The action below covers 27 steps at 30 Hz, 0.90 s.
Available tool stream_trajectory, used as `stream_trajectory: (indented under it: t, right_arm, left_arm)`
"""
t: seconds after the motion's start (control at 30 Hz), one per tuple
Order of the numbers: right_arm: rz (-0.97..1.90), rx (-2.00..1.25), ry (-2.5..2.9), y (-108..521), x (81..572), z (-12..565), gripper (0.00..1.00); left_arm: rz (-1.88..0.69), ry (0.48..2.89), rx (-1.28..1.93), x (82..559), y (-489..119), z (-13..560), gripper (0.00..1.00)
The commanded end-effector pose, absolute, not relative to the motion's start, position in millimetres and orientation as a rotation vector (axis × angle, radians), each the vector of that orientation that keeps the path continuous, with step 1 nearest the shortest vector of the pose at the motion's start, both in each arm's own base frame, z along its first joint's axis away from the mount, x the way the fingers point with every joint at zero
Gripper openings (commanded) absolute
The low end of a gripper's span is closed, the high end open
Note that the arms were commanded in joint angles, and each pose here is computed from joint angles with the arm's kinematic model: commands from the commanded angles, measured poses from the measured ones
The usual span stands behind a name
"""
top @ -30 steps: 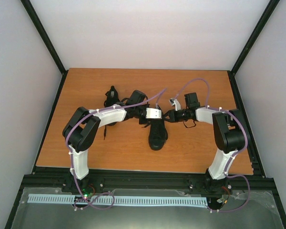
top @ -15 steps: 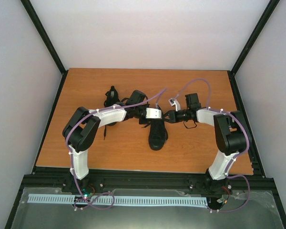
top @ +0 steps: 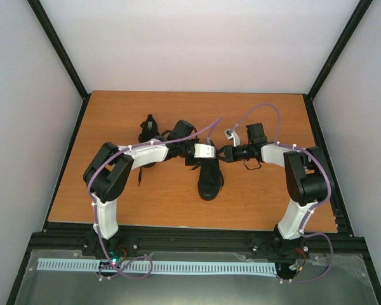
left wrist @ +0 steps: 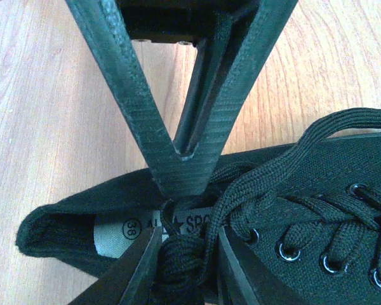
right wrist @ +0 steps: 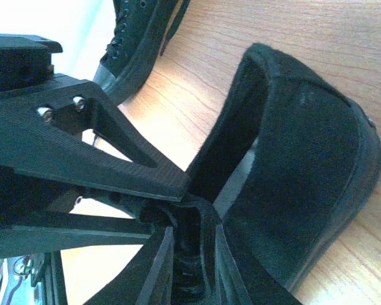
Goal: Tie the shoes
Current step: Cross the shoelace with the shoelace.
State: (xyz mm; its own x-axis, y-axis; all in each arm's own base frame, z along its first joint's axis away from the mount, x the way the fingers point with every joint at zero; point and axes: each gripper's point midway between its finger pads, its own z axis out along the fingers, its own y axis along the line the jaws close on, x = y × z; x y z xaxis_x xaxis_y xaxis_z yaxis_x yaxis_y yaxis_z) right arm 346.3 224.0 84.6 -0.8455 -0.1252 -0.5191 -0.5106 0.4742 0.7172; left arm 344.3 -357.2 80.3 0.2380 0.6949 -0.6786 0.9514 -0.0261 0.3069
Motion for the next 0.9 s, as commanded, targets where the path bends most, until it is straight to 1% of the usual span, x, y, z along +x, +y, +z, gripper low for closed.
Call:
stream_trajectory:
  t: [0.0,0.2,0.3,0.37,0.6,0.77,0.87]
  right_arm:
    - [1.307,-0.566,2.326,230.9,351.1,80.4,0.21]
    - [1.321,-0.602,2.331,241.1,345.7,79.2,0.20]
    - [1.313,-0.603,2.328,241.0,345.1,81.8,0.11]
    - [1.297,-0.605,2.325,239.6,344.9,84.9,0.07]
    - [1.264,-0.615,2.301,237.8,345.5,99.0,0.07]
    - [1.241,-0.603,2.291,236.4,348.6,104.6,0.03]
    - [1.249,-0.608,2.289,236.5,347.0,105.4,0.03]
  left_arm:
    - [-0.451,1.498,1.799,343.1,-356.0,81.7,0.27]
    - [-0.452,1.497,1.797,342.9,-356.0,82.5,0.27]
    - [-0.447,1.499,1.796,343.5,-355.3,82.6,0.27]
    - [-0.447,1.500,1.796,343.4,-355.5,82.9,0.27]
    - [-0.444,1.495,1.798,342.9,-355.1,83.9,0.28]
    - [-0.442,1.494,1.797,342.8,-354.5,84.6,0.35]
    - [-0.450,1.496,1.787,342.6,-355.5,87.5,0.40]
